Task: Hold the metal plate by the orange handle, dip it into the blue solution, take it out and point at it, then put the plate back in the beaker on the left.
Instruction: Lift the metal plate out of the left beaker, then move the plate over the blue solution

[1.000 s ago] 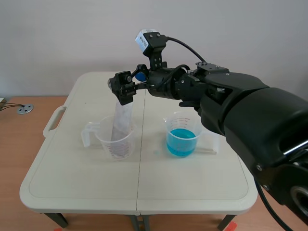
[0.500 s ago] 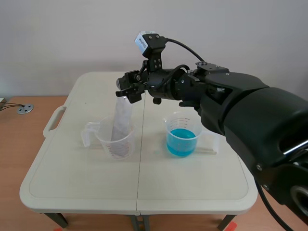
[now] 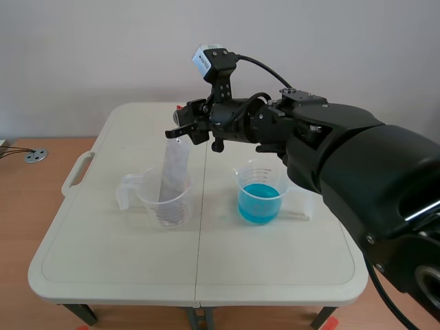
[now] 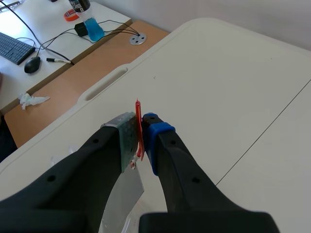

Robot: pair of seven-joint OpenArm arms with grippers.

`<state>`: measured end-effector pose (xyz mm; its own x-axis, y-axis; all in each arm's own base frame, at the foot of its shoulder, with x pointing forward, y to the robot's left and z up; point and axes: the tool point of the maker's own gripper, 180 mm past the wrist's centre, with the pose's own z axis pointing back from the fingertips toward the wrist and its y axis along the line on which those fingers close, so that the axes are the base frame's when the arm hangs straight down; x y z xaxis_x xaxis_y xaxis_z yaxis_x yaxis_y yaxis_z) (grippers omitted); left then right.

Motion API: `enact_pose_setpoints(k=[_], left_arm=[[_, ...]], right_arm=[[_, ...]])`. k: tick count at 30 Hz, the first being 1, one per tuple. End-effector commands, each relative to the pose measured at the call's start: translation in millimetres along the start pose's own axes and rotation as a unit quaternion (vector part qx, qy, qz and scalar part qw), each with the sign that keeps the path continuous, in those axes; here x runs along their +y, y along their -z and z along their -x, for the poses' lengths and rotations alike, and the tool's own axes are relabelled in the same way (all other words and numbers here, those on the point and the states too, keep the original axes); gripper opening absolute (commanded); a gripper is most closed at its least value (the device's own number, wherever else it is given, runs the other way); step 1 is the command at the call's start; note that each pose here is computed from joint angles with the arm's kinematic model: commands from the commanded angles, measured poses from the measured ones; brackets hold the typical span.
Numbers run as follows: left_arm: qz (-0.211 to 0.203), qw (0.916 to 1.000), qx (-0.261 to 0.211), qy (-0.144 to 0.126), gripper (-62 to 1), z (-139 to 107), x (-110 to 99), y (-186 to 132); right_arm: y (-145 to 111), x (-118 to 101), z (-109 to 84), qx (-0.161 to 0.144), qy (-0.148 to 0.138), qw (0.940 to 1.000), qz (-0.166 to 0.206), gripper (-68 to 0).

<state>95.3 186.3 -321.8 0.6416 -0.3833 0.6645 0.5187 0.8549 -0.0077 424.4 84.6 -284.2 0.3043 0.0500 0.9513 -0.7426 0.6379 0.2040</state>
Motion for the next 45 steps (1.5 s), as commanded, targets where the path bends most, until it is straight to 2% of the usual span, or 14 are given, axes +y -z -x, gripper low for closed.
enact_pose_setpoints(k=[1,4,13,19,23,32,38,45], left_arm=[[0.001,0.9999,-0.011,-0.001,-58.8,-6,-1,0],[0.001,0.9999,-0.011,-0.001,-58.8,-6,-1,0],[0.002,0.9999,-0.011,-0.001,-58.8,-6,-1,0],[0.001,0.9999,-0.012,-0.001,-58.8,-6,-1,0],[0.001,0.9999,-0.012,-0.001,-58.8,-6,-1,0],[0.002,0.9999,-0.012,-0.001,-58.8,-6,-1,0],[0.002,0.9999,-0.012,-0.001,-58.8,-6,-1,0],[0.001,0.9999,-0.013,-0.001,-58.8,-7,-1,0]], right_arm=[[3,1,-24.0,-0.023,-0.012,0.9997,-0.006,-66.2],[3,1,-24.0,-0.023,-0.011,0.9996,-0.008,-66.2],[1,22,-27.1,-0.035,-0.011,0.9974,-0.061,-66.0],[-8,37,-34.6,-0.074,-0.008,0.9924,-0.098,-66.0],[-14,50,-36.8,-0.087,-0.011,0.9884,-0.124,-66.0],[-26,74,-42.3,-0.113,-0.021,0.9832,-0.141,-66.0],[-39,85,-53.1,-0.134,-0.043,0.9787,-0.150,-66.0],[-56,91,-66.0,-0.155,-0.072,0.9750,-0.142,-66.0]])
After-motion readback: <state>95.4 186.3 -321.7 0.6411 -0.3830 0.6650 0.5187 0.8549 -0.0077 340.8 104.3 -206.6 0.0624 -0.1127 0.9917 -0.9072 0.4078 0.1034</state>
